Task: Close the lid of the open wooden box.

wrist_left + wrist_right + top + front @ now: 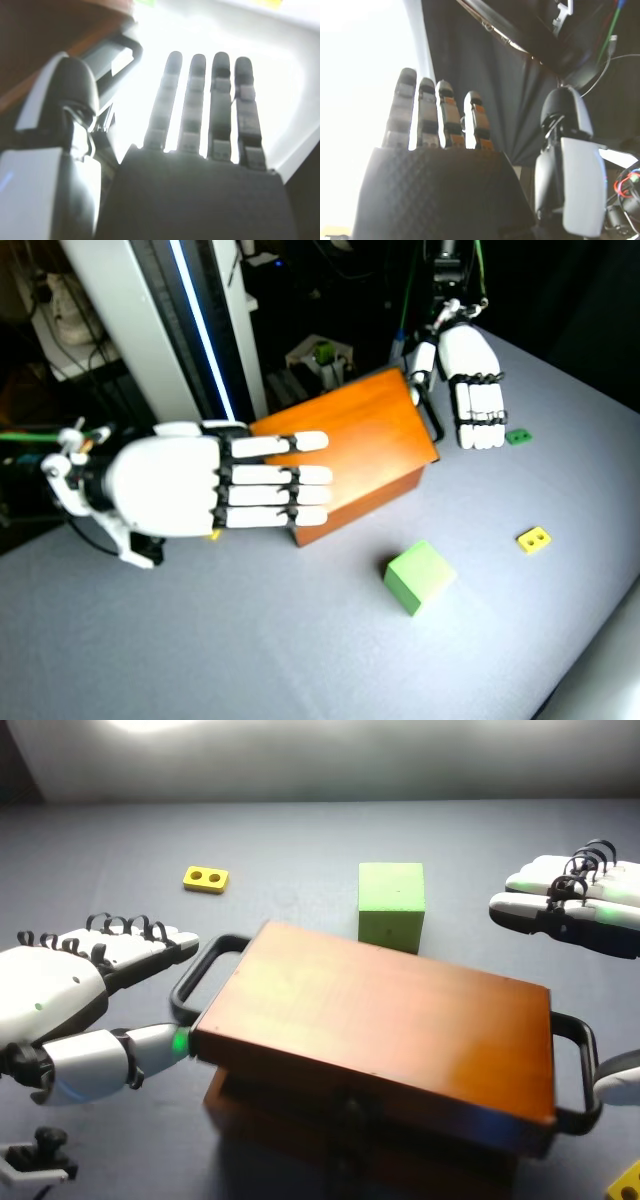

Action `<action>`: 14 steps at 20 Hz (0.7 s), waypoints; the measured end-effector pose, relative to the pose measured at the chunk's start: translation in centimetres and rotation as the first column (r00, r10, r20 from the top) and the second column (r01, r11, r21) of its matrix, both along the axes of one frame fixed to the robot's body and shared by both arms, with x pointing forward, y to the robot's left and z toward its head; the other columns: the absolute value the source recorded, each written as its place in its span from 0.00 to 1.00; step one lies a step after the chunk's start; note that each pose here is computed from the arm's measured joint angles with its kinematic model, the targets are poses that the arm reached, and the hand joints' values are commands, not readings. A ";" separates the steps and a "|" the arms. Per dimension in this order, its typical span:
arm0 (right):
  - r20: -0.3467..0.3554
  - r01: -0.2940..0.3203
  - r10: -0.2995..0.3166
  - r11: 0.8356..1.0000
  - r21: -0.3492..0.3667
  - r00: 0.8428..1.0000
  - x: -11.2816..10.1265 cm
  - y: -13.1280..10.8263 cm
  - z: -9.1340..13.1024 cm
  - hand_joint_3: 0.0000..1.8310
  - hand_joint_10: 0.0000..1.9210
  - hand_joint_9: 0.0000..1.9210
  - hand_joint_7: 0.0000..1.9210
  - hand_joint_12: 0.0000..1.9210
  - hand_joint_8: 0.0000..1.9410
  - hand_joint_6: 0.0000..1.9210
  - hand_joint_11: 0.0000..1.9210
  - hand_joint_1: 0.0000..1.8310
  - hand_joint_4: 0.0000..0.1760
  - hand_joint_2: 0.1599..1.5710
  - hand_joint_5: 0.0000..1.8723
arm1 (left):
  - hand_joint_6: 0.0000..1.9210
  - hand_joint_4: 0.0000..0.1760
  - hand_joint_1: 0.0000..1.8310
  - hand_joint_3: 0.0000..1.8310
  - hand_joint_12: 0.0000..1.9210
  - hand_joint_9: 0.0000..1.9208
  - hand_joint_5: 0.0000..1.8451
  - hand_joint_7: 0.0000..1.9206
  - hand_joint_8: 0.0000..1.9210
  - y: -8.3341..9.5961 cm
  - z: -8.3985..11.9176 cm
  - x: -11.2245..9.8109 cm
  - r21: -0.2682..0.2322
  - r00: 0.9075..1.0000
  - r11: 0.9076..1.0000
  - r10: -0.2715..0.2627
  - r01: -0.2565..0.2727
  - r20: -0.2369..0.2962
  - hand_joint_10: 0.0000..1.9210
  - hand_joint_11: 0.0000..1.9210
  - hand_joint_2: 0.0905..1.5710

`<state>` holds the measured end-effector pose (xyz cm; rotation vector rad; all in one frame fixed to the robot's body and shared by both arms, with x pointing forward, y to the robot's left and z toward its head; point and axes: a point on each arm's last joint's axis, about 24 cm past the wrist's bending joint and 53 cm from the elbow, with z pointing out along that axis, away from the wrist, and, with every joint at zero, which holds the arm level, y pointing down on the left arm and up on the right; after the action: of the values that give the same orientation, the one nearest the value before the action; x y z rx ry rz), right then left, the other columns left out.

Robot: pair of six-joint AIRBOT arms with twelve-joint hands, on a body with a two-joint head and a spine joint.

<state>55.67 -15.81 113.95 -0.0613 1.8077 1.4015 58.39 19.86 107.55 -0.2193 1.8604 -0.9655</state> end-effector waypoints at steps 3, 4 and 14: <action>0.000 0.017 -0.017 1.000 0.011 1.000 0.3 -0.4 0.2 0.00 0.00 0.00 0.00 0.00 0.00 0.00 0.00 0.25 0.63 0.63 0.00 | 0.00 0.00 0.00 0.00 0.06 0.10 0.08 0.08 0.00 -0.1 0.2 0.0 -0.014 1.000 1.000 0.001 -0.001 0.008 0.00 0.07 0.85; -0.001 0.022 -0.022 1.000 0.013 1.000 0.3 -0.5 0.3 0.00 0.00 0.00 0.00 0.00 0.00 0.00 0.00 0.25 0.59 0.63 0.00 | 0.00 0.00 0.00 0.00 0.06 0.10 0.08 0.08 0.00 -0.2 0.2 0.0 -0.014 1.000 1.000 -0.001 0.001 0.008 0.00 0.07 0.86; 0.051 0.085 -0.088 0.994 0.067 0.995 1.4 -1.7 2.0 0.00 0.00 0.00 0.00 0.01 0.00 0.00 0.02 0.18 0.86 0.63 0.00 | 0.00 0.00 0.00 0.00 0.14 0.10 0.11 0.10 0.00 0.4 1.6 0.3 -0.053 0.999 0.998 0.023 -0.020 0.049 0.00 0.05 0.84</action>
<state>57.08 -17.49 115.91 0.0130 1.6996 1.3833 58.73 20.26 109.12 -0.2445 1.7852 -0.9976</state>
